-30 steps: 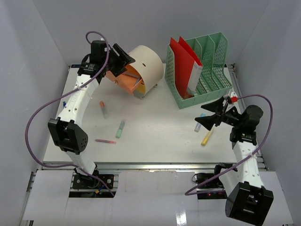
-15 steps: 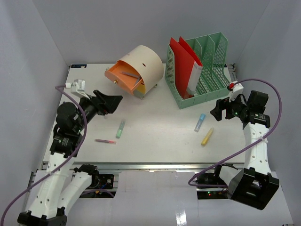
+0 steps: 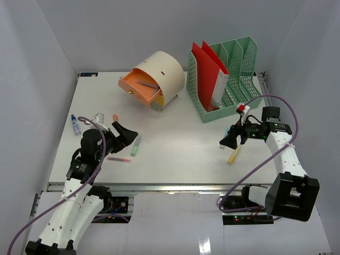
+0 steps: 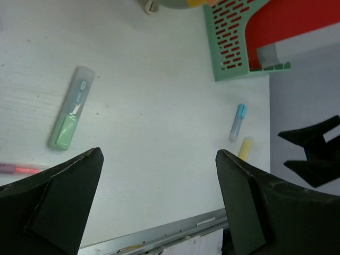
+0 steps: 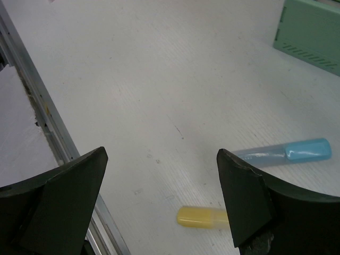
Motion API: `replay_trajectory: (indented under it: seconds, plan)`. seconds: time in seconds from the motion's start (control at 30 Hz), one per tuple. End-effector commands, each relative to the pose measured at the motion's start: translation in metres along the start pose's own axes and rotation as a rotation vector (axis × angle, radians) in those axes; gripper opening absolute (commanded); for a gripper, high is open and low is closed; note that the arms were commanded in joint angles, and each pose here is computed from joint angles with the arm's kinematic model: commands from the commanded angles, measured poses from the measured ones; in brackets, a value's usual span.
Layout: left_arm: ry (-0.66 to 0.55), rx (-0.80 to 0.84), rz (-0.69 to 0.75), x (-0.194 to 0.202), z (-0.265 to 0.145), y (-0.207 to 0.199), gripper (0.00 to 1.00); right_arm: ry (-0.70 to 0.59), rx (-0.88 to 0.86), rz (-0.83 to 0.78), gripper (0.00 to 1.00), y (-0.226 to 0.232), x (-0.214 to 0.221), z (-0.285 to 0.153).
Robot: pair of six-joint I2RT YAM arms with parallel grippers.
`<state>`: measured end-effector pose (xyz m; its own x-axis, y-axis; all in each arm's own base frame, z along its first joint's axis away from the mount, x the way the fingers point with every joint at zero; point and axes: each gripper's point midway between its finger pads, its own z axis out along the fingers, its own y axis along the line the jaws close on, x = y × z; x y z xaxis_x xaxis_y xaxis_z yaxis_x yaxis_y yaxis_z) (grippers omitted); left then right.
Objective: Organize the desk
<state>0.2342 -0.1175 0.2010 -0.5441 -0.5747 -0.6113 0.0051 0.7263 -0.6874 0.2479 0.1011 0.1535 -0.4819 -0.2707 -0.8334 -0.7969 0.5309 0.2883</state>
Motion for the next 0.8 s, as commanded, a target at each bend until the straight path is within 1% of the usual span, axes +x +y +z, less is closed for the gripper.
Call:
replay_trajectory:
  seconds: [0.0,0.13,0.23,0.3,0.43,0.53,0.67,0.77]
  plan:
    - [0.044,-0.389,-0.353,0.031,0.005,0.068,0.98,-0.058,0.001,-0.059,0.90,0.000,-0.006,0.011]
    - [0.098,-0.536,-0.498,0.051,0.006,0.088,0.98,-0.063,0.030,-0.053,0.90,-0.006,0.003,0.016]
    - [0.062,-0.593,-0.565,0.052,0.004,0.098,0.93,-0.053,0.070,-0.069,0.90,-0.009,0.000,0.011]
    - [0.049,-0.652,-0.594,0.055,0.003,0.109,0.88,-0.072,0.070,-0.092,0.90,-0.004,-0.004,0.008]
    - [0.092,-0.735,-0.583,0.063,0.010,0.122,0.84,-0.101,0.063,-0.129,0.90,0.006,-0.009,0.004]
    - [0.128,-0.802,-0.576,0.067,0.016,0.133,0.82,-0.111,0.075,-0.155,0.90,0.010,-0.011,0.001]
    - [0.153,-0.852,-0.580,0.069,0.018,0.140,0.81,-0.111,0.112,-0.194,0.90,0.008,-0.012,-0.004]
    - [0.149,-0.897,-0.550,0.062,0.019,0.145,0.79,-0.111,0.137,-0.220,0.90,0.006,-0.013,-0.006]
